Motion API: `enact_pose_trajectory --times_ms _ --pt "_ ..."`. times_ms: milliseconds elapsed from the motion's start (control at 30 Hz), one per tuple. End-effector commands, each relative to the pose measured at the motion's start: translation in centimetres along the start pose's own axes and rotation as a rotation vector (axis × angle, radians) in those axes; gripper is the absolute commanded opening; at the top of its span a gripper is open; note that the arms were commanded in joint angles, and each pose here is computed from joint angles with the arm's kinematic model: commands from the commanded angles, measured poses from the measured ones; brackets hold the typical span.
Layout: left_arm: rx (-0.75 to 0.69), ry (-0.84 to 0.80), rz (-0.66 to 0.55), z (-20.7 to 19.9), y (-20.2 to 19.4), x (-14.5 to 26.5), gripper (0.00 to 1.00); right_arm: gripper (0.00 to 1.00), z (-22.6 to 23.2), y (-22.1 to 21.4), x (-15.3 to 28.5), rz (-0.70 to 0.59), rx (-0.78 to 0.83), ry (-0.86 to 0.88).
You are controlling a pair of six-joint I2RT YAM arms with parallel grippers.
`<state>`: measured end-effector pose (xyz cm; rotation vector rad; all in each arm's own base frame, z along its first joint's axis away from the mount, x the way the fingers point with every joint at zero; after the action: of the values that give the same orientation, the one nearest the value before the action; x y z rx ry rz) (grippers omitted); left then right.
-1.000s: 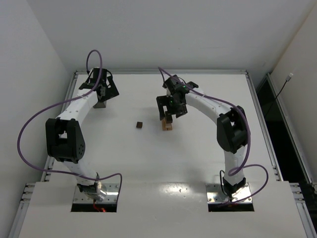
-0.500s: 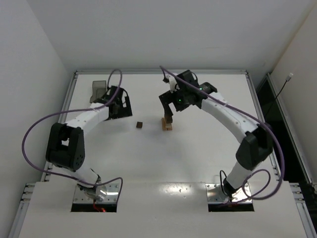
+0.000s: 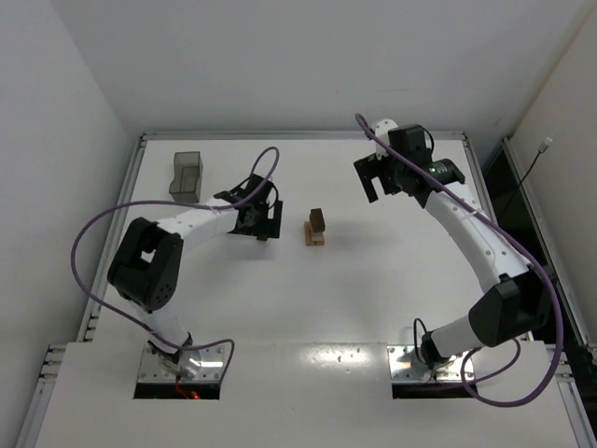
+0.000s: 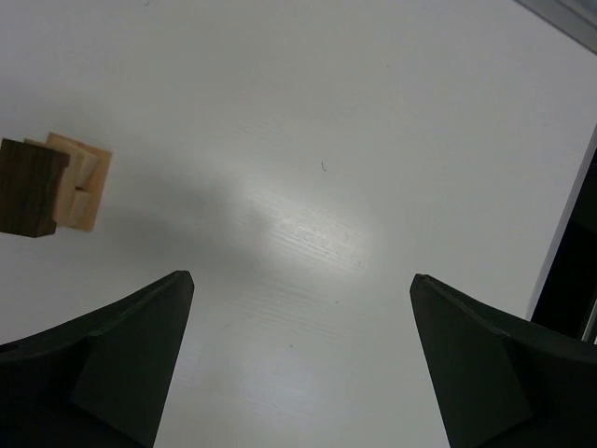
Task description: Build the wood block tower
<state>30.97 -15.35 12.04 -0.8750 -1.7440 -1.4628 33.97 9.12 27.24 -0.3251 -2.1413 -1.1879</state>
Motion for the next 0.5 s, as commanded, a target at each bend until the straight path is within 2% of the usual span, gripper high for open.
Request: enact_pose_trajectory --times_ms 0,33,133,267,467 --pt "-0.101 -0.025 0.005 -2.4 0.7 -0.5 0.88 1.00 -1.1 0.0 0.8 -0.045 -0.022 -0.025" --pt "-0.102 -0.016 0.003 -2.5 0.8 -0.8 0.88 1.00 -1.2 -0.3 0.8 -0.037 -0.035 -0.016" --pt "-0.135 -0.008 0.026 -3.0 0.7 -1.7 0.76 1.00 -1.6 -0.5 0.8 -0.042 -0.061 0.000" --pt "-0.146 0.004 0.035 -3.4 0.6 -2.3 0.68 1.00 -1.6 -0.6 0.7 -0.047 -0.086 0.016" --pt "-0.155 0.032 0.064 -3.3 0.2 -3.5 0.64 1.00 -1.8 -0.8 0.1 -0.033 -0.108 0.041"
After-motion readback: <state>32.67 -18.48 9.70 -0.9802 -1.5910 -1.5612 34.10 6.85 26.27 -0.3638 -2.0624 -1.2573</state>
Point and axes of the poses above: each gripper's point midway between its finger pads, its own x axis back along the fingers, its own z axis along the line the jaws close on, y = z × x, the point moved 7 cm from there along x, back along the fingers, and after that the axes turned 10 degrees about x, right-handed, at the moved point
